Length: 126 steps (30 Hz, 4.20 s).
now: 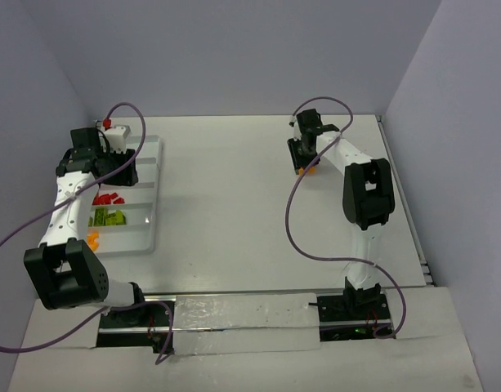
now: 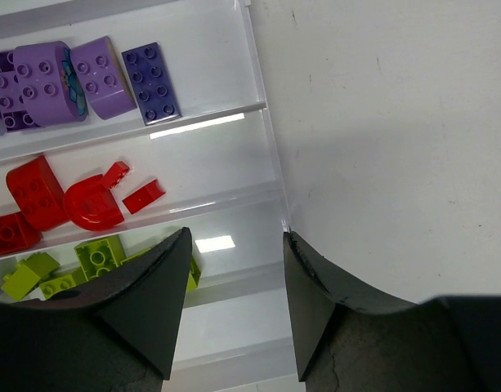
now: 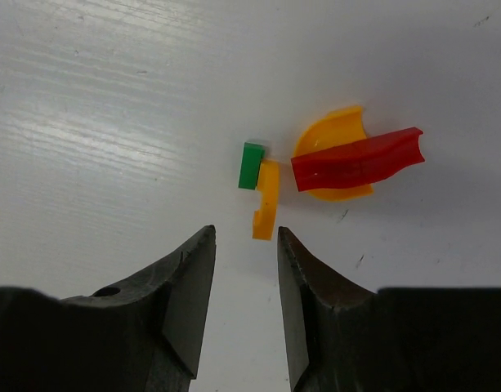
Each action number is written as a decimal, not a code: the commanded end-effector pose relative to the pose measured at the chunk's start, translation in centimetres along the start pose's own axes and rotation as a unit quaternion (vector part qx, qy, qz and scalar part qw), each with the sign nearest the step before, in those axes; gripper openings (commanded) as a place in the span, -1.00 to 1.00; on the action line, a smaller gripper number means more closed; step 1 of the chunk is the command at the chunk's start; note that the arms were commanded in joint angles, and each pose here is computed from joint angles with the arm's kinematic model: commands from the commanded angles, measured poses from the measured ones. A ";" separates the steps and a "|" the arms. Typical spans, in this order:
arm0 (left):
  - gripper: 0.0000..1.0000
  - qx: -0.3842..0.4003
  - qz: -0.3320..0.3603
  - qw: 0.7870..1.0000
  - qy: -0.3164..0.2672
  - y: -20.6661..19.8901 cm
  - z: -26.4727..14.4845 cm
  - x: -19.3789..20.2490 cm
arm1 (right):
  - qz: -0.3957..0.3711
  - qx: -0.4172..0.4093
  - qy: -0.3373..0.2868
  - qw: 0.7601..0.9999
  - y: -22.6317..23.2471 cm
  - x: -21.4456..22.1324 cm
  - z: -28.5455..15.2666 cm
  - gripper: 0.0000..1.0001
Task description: Sort the legos into containers by color
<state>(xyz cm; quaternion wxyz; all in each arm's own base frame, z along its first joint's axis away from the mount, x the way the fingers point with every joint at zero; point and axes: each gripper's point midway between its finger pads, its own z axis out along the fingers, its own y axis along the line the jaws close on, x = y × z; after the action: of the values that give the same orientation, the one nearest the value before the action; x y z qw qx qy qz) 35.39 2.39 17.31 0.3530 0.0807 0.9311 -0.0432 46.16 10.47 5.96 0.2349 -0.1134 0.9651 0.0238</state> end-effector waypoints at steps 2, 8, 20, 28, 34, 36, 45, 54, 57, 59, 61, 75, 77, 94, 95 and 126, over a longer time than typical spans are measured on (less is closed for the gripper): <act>0.15 0.005 0.005 0.999 -0.035 -0.2 -0.2 -2.6 | -0.002 0.013 -0.016 1.000 -1.0 -1.7 0.5 -0.14; 0.15 0.005 0.004 0.999 -0.032 -0.1 0.1 -2.6 | 0.005 0.015 -0.002 1.000 -1.7 -1.0 1.9 -0.21; 0.15 0.008 -0.001 1.000 -0.029 -0.1 0.3 -2.6 | 0.005 0.005 -0.006 1.000 -1.5 -0.9 1.7 -0.52; 0.26 0.062 0.012 0.997 -0.038 -2.1 -0.5 -3.1 | -0.010 -0.071 -0.026 0.997 1.1 -0.8 -0.9 -1.00; 0.36 0.204 -0.019 0.977 -0.063 -8.1 -1.9 -3.8 | -0.049 -0.192 -0.092 0.976 7.1 -1.1 -6.9 -1.00; 0.39 0.270 -0.046 0.960 -0.063 -11.0 -2.4 -3.6 | -0.062 -0.221 -0.112 0.967 9.5 -1.1 -9.0 -1.00; 0.40 0.400 -0.098 0.910 -0.049 -20.1 -3.2 -3.7 | -0.084 -0.285 -0.140 0.944 18.2 -1.2 -14.6 -1.00; 0.18 0.431 -0.070 0.899 -0.024 -25.5 -2.0 -3.5 | -0.094 -0.306 -0.138 0.937 22.0 -0.8 -16.3 -1.00; 0.16 0.441 -0.062 0.895 -0.010 -27.1 -1.6 -3.3 | -0.102 -0.310 -0.137 0.935 22.7 -0.4 -16.5 -1.00; 0.13 0.446 -0.058 0.893 -0.002 -28.0 -1.4 -3.1 | -0.110 -0.309 -0.139 0.934 23.0 -0.2 -16.5 -1.00; 0.10 0.448 -0.061 0.892 0.004 -28.4 -1.1 -3.2 | -0.116 -0.307 -0.140 0.934 23.1 0.2 -16.4 -1.00; -0.06 0.448 -0.073 0.890 0.039 -30.1 1.0 -2.9 | -0.142 -0.305 -0.149 0.930 23.9 0.8 -17.2 -1.00; -0.07 0.450 -0.072 0.889 0.042 -30.3 1.0 -2.9 | -0.147 -0.305 -0.148 0.929 24.2 1.0 -17.3 -1.00; -1.00 0.472 -0.078 0.875 0.069 -31.2 1.0 -1.7 | -0.141 -0.234 -0.190 0.943 22.4 -0.5 -17.0 -1.00; -1.00 0.473 -0.078 0.875 0.070 -31.2 0.9 -1.6 | -0.138 -0.227 -0.192 0.945 22.2 -0.6 -17.0 -1.00; -1.00 -0.043 -0.057 0.997 -0.008 10.6 12.9 -11.1 | -0.116 -0.210 -0.155 0.958 19.2 -1.0 -14.1 -1.00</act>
<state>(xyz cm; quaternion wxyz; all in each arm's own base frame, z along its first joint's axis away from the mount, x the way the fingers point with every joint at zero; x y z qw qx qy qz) 52.35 9.35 13.67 0.3452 -0.0086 0.9369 -0.0545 35.78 27.87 17.34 0.3413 -0.2624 0.8793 0.2037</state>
